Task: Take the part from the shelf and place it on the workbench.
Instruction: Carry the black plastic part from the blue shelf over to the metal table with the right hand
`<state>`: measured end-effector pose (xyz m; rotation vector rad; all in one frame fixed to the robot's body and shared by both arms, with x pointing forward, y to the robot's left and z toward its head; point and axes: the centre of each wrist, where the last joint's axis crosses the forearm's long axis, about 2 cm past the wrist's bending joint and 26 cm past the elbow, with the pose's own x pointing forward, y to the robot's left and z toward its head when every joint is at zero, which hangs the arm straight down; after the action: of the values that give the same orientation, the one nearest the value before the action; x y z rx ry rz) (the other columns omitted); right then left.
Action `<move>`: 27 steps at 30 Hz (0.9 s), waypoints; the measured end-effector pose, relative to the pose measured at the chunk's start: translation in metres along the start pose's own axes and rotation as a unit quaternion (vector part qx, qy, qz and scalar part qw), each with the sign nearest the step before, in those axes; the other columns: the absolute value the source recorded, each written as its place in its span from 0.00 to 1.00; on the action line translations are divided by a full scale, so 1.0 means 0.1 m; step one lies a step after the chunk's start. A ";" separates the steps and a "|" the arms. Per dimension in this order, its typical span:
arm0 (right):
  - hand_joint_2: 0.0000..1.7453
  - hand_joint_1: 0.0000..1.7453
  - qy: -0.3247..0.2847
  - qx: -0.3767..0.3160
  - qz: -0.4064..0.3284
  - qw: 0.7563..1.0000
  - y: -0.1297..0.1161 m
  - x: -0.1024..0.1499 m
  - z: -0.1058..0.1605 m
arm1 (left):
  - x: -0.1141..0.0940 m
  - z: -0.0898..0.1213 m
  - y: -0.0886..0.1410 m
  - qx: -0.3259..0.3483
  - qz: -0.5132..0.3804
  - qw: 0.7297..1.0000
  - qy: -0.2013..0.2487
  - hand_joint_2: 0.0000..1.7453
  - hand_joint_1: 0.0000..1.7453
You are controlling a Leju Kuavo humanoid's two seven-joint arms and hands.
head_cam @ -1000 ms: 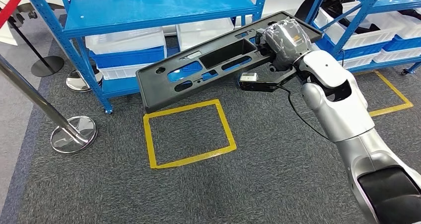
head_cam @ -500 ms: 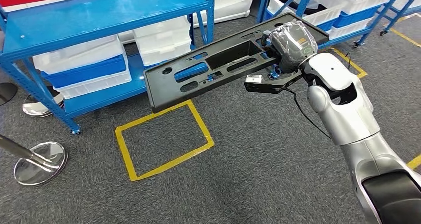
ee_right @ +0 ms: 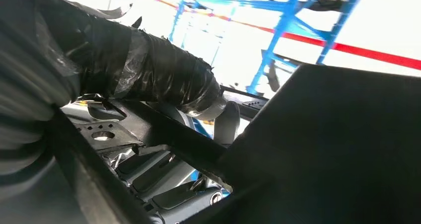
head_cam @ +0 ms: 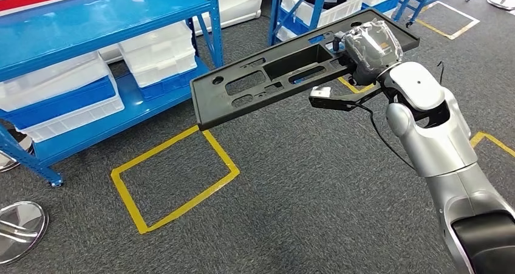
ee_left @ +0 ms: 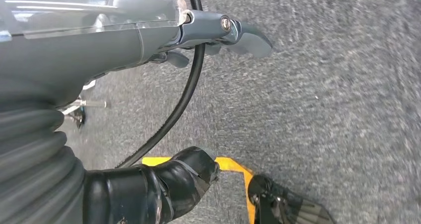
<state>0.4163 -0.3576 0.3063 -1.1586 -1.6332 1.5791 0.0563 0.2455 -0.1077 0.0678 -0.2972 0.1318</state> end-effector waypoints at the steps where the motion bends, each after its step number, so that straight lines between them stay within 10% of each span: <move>1: 1.00 1.00 0.003 -0.002 0.001 1.000 -0.01 -0.01 0.00 | 0.00 0.00 -0.01 -0.001 0.000 1.000 0.000 1.00 0.00; 27: 1.00 1.00 0.060 0.010 0.038 0.997 -0.08 -0.41 0.28 | -0.03 0.01 -0.05 -0.005 -0.002 1.000 0.005 1.00 0.00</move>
<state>0.4089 -0.4066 0.3175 -1.2920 -1.5095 1.5381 0.0533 0.2402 -0.1076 0.0570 -0.2887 0.1275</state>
